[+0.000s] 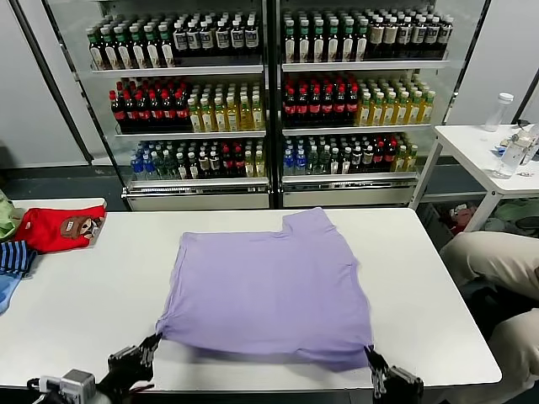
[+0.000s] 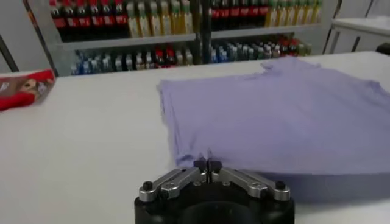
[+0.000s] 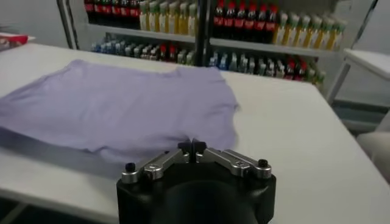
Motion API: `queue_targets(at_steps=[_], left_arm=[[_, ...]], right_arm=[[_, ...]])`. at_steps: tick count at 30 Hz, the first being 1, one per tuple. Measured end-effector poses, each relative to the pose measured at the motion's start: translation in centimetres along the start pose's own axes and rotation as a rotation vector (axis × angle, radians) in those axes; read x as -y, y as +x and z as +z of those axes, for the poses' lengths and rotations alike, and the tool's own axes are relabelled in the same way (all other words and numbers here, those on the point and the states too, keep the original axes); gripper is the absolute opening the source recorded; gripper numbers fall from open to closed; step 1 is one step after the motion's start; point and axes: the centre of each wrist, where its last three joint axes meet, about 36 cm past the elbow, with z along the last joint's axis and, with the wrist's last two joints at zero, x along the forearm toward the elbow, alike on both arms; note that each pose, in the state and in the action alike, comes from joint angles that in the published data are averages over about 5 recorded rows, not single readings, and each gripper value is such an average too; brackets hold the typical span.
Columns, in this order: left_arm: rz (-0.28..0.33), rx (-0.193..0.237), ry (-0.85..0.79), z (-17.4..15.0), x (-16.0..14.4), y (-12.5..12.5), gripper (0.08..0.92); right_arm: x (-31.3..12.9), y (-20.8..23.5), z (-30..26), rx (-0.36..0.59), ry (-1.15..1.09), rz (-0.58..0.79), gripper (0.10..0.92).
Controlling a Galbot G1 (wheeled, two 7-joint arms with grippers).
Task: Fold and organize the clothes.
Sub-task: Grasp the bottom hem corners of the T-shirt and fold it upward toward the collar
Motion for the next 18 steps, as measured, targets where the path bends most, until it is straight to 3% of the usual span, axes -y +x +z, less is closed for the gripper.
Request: queue_targets(at_steps=[9,18], left_arm=[[0.006,0.072,0.022,-0.6,-0.9,-4.5,0.087],[0.02,0.1,0.027,-0.8,-1.4,-8.1,0.087]], right_arm=[[1.5,-3.9,-0.2,0.017,0.007,0.026,0.123],[2.1,-7.5,0.0,0.025,-0.008,0.039,0.123]])
